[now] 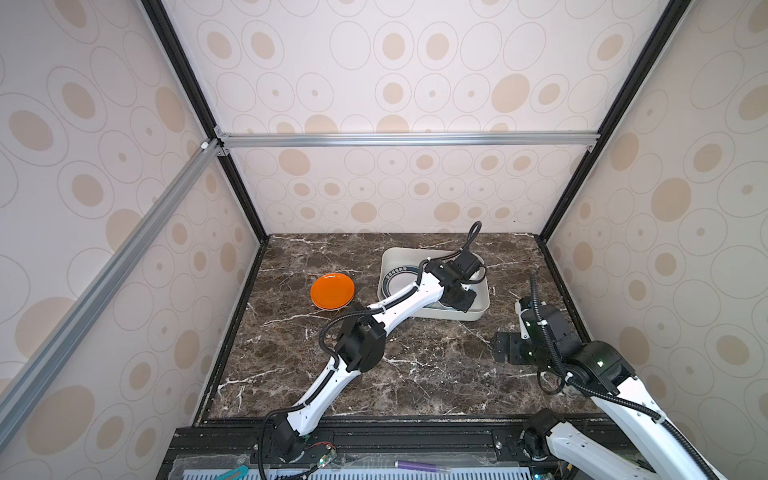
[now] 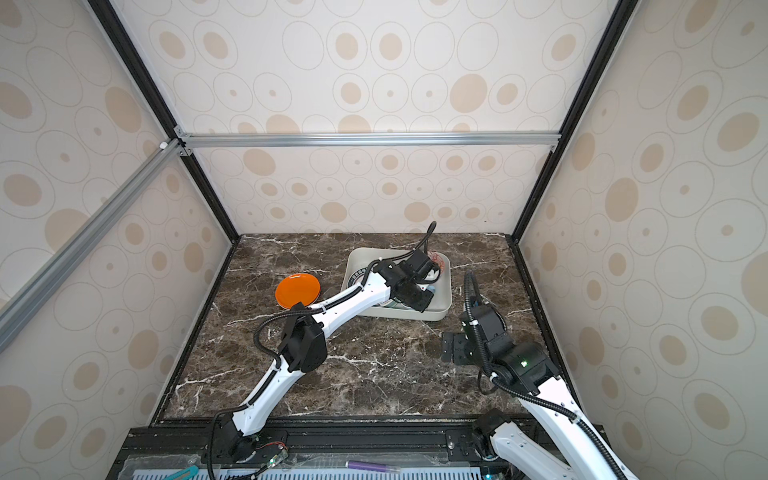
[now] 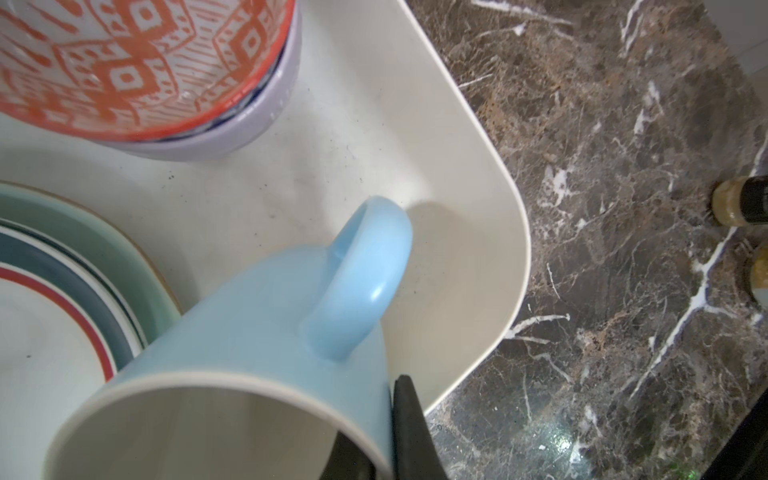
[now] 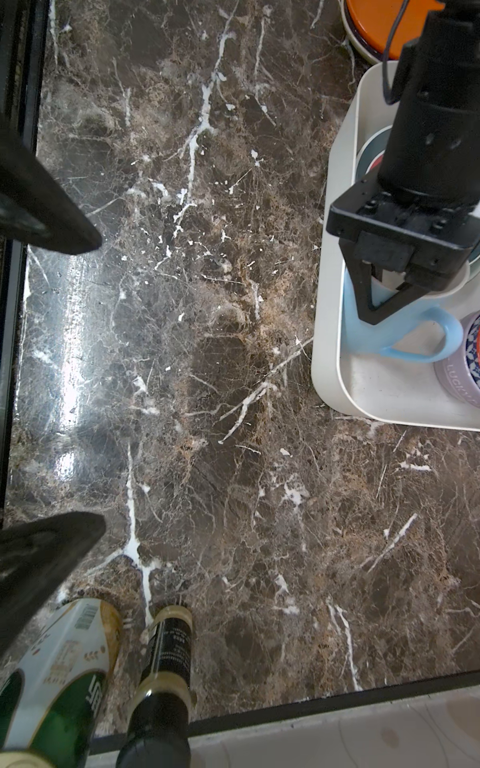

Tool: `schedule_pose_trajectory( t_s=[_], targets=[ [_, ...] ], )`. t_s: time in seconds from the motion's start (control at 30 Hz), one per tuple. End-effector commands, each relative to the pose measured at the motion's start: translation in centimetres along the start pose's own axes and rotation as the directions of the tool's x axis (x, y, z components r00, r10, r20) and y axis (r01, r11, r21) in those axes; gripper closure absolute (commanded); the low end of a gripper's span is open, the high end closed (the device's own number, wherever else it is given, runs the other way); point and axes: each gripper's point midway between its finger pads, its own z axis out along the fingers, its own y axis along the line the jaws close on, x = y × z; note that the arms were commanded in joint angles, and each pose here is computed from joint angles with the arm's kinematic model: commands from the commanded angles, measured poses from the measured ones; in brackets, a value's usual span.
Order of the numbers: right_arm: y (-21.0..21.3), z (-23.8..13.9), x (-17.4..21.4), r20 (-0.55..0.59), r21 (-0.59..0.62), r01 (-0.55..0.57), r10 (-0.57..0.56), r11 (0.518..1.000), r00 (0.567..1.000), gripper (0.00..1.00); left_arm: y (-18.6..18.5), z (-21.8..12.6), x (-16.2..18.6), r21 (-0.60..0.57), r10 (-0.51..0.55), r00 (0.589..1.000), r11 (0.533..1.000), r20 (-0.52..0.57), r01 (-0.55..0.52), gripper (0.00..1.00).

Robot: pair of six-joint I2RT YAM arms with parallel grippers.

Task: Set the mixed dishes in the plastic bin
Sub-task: 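Lower the light-blue mug into the bin corner and open the left gripper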

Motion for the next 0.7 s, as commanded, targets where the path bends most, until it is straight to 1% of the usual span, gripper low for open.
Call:
schedule_pose_trajectory(
  t_s=[0.0, 0.1, 0.17, 0.23, 0.3, 0.4, 0.57, 0.63, 0.67],
  targets=[
    [-0.5, -0.2, 0.1, -0.004, 0.027, -0.012, 0.012, 1.000, 1.000, 0.00, -2.7, -1.5, -2.8, 0.078, 0.021, 0.995, 0.997, 0.103, -0.029, 0.86],
    [-0.6, -0.1, 0.2, -0.010, 0.031, -0.012, 0.013, 0.999, 1.000, 0.00, -3.2, -1.2, -3.0, 0.096, 0.022, 0.993, 0.995, 0.112, -0.033, 0.78],
    [-0.6, -0.1, 0.2, -0.012, 0.032, -0.012, 0.012, 0.999, 1.000, 0.00, -3.4, -0.9, -2.9, 0.105, 0.025, 0.994, 0.994, 0.108, -0.036, 0.76],
    [-0.6, -0.1, 0.2, -0.010, 0.031, -0.012, 0.012, 0.999, 1.000, 0.00, -3.3, -0.6, -2.8, 0.106, 0.025, 0.994, 0.994, 0.106, -0.036, 0.71],
    [-0.6, 0.0, 0.2, -0.014, 0.033, -0.011, 0.011, 0.999, 1.000, 0.00, -3.3, -0.5, -2.8, 0.105, 0.029, 0.994, 0.994, 0.106, -0.040, 0.69],
    [-0.6, 0.1, 0.2, -0.018, 0.036, -0.009, 0.010, 0.999, 1.000, 0.00, -3.2, -0.8, -3.0, 0.098, 0.031, 0.993, 0.994, 0.115, -0.043, 0.68],
    [-0.4, 0.1, 0.2, -0.020, 0.030, -0.007, 0.007, 1.000, 1.000, 0.00, -2.7, -2.7, -3.9, 0.052, 0.040, 0.988, 0.997, 0.148, -0.049, 0.60],
    [-0.4, -0.1, 0.1, -0.010, 0.023, -0.009, 0.009, 1.000, 1.000, 0.00, -2.3, -4.6, -4.6, 0.017, 0.050, 0.983, 0.998, 0.178, -0.054, 0.58],
    [-0.4, -0.1, 0.1, -0.009, 0.019, -0.010, 0.010, 1.000, 1.000, 0.00, -2.2, -5.5, -4.9, 0.001, 0.055, 0.980, 0.998, 0.193, -0.056, 0.55]
  ],
)
